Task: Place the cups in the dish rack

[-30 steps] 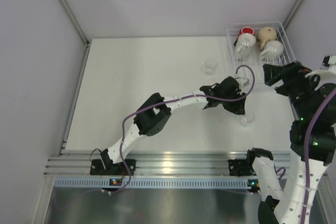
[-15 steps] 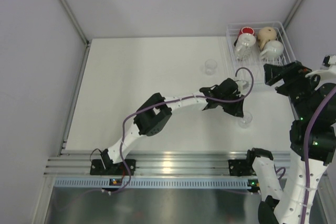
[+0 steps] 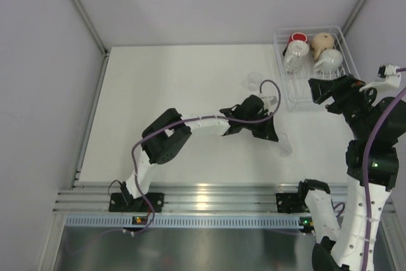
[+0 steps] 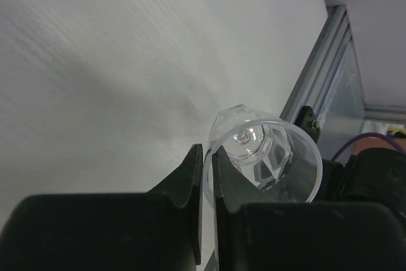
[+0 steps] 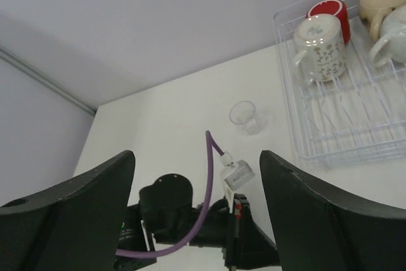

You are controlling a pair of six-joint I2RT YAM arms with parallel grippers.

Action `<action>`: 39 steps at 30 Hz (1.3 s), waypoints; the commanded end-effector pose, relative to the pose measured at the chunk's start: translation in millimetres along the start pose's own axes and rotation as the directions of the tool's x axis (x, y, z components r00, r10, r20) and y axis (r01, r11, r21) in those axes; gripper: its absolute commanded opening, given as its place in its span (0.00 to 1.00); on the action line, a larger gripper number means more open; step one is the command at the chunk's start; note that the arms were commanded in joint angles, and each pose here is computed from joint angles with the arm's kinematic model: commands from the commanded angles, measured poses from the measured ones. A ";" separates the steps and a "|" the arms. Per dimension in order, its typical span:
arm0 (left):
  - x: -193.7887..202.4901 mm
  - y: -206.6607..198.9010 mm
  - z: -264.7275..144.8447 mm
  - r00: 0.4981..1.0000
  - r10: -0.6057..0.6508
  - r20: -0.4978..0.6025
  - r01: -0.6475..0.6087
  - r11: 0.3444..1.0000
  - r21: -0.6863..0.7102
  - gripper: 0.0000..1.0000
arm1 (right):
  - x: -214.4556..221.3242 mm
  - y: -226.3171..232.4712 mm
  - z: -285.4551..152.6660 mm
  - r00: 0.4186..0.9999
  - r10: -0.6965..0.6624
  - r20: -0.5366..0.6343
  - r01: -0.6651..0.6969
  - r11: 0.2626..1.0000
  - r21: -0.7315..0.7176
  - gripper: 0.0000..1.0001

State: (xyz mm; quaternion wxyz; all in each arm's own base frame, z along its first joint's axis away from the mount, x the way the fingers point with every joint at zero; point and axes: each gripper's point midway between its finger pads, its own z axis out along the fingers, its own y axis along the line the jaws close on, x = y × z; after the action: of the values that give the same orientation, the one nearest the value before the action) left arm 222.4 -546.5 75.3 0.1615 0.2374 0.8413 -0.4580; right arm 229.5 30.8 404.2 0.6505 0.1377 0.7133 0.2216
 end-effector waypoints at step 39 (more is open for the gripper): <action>-139.6 -130.9 -306.7 0.813 -0.415 0.409 -0.165 0.509 0.845 0.00 | 97.5 111.1 32.5 0.978 0.038 -0.207 -0.165 0.747 -0.644 0.65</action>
State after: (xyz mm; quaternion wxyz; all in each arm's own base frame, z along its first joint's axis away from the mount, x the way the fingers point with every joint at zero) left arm 273.9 -409.4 328.6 0.1587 0.0026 0.5638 -0.8105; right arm 245.5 176.3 355.4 0.5503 -0.0624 0.6669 0.4986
